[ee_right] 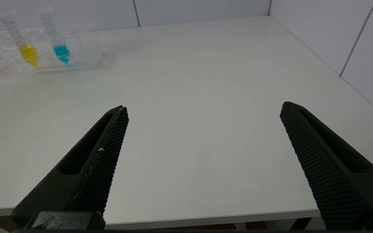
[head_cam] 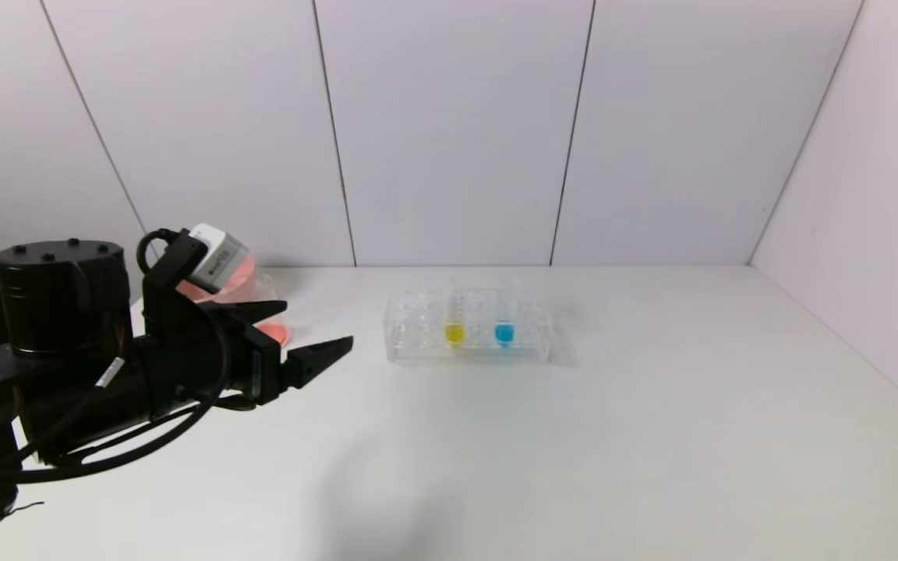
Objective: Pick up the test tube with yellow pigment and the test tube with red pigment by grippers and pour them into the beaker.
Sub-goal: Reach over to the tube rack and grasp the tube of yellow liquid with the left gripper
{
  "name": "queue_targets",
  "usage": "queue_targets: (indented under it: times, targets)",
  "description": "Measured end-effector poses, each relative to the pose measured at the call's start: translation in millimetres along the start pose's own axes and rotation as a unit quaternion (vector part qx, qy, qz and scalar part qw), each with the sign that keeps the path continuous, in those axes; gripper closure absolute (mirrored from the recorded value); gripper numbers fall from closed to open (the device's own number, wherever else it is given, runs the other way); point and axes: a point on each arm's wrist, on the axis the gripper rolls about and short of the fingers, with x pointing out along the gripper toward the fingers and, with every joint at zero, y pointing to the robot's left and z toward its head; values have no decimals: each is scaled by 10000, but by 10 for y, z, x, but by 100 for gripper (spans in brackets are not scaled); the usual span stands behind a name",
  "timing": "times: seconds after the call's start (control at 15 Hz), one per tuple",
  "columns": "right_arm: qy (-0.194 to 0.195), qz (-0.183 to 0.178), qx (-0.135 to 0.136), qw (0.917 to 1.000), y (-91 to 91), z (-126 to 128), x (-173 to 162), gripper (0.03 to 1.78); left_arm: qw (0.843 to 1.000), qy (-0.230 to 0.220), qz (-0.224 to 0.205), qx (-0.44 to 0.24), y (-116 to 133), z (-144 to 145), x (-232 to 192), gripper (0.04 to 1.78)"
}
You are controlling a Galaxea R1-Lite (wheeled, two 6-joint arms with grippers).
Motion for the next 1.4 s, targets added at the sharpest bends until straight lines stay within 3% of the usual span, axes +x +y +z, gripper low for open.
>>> queue_targets:
  times: [0.13, 0.27, 0.6, 0.87, 1.4]
  targets:
    - [0, 2, -2, 10000, 0, 0, 0, 10, 9999, 43, -119, -21, -278, -10, 71, 6]
    - [0, 2, 0, 10000, 0, 0, 0, 10, 9999, 47, 26, -131, -534, -12, 208, 6]
    - [0, 2, 0, 10000, 0, 0, 0, 10, 9922, -425, 1145, -238, -885, -68, 798, 6]
    - [0, 2, -2, 10000, 0, 0, 0, 10, 9809, -544, 1847, -275, -1040, -181, 1323, 6]
    - [0, 2, -2, 10000, 0, 0, 0, 10, 9729, -723, 2189, -199, -1039, -346, 2018, 6]
